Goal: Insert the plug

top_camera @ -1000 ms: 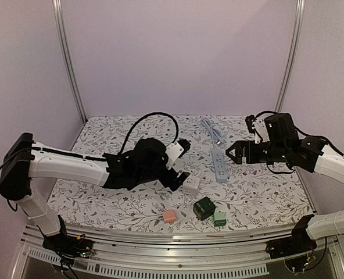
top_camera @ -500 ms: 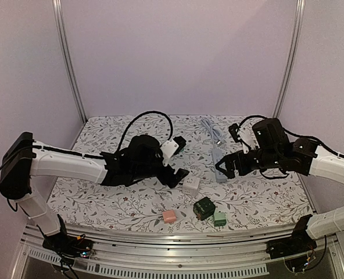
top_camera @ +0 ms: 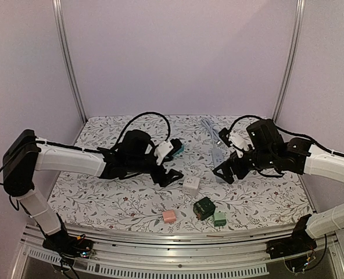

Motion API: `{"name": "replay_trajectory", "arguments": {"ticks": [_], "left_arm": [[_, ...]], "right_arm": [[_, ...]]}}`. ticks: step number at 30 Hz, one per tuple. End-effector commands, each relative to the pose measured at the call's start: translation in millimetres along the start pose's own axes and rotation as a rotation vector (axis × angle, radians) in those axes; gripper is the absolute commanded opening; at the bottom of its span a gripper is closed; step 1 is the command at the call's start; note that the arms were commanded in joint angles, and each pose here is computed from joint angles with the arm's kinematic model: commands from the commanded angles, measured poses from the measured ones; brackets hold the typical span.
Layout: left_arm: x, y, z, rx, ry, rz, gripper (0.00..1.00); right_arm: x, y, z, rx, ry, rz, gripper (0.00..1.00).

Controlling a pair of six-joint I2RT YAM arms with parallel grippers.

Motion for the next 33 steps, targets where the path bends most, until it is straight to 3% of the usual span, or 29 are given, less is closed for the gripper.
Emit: {"name": "replay_trajectory", "arguments": {"ticks": [1,9,22,33], "left_arm": [[19,-13,-14,0.171,-0.100,0.060,0.88],[33,-28,-9,0.345,-0.173,0.103,0.88],[40,-55,2,0.439,-0.168,0.233,0.86],[42,-60,-4,0.510,-0.164,0.257,0.86]], "right_arm": [[-6,-6,0,0.007,0.070,0.007,0.99],[-5,-11,4,-0.020,0.067,0.013,0.99],[-2,-7,7,-0.047,0.052,0.006,0.99],[-2,2,9,-0.061,0.031,-0.015,0.99]]}}
Point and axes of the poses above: each gripper's point midway between its finger pads, its own y axis back along the fingers, its own z axis along the line the jaws close on, x = y × z, the point moved 4 cm from there along y, back along the fingers, and after that the axes turned 3 degrees about y, right-handed, at the moved point
